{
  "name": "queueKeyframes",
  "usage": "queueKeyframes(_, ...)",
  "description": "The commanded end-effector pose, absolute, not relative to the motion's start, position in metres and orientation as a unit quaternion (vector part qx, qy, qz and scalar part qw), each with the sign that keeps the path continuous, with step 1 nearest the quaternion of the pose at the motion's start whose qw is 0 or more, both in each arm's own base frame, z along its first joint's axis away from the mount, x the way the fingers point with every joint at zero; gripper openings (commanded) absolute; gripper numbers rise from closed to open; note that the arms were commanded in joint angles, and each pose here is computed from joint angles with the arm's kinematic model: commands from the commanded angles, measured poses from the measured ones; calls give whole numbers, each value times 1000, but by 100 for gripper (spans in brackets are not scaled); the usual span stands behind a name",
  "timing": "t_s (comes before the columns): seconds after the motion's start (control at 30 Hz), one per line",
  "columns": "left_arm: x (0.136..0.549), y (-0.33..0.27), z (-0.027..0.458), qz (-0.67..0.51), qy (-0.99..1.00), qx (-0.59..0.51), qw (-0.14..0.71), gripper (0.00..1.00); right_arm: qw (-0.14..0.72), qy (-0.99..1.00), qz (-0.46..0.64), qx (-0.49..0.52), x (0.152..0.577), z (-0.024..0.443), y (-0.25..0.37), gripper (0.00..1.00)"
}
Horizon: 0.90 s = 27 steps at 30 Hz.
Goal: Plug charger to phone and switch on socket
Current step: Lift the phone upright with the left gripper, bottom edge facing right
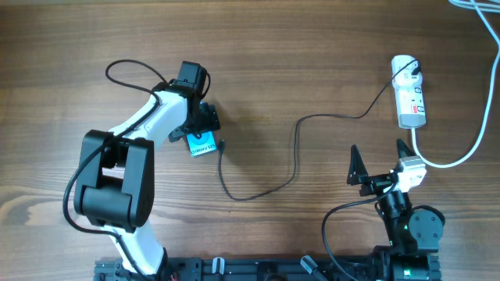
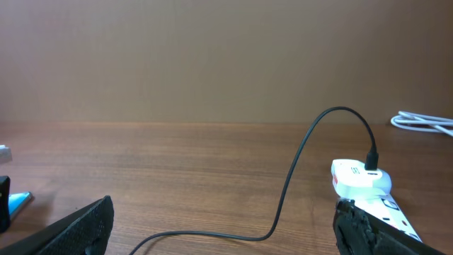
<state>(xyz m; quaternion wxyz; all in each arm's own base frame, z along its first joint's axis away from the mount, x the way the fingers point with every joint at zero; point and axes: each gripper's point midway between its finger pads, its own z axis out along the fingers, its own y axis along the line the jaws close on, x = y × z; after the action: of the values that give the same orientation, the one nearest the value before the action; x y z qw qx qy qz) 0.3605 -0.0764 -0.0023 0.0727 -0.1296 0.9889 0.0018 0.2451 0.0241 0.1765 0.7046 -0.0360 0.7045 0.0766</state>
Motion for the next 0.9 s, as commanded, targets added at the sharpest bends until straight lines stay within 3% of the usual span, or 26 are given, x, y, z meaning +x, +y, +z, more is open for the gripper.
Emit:
queueKeyframes(0.0,350,-77,-15,2,990,-131,43,86,709,699,79,-43,244,179,26,100)
queueKeyframes(0.4,356,-67,-14,28,989,-133,60,82,709,699,79,-43,244,179,26,100)
queueKeyframes(0.57,361,-68,-14,24,988,-133,70,82,709,699,80,-42,244,179,26,100)
queueKeyframes(0.73,364,-69,-13,22,988,-134,76,93,709,699,79,-43,244,179,26,100)
queueKeyframes(0.87,363,-69,-13,22,988,-134,75,88,709,699,79,-43,244,179,26,100)
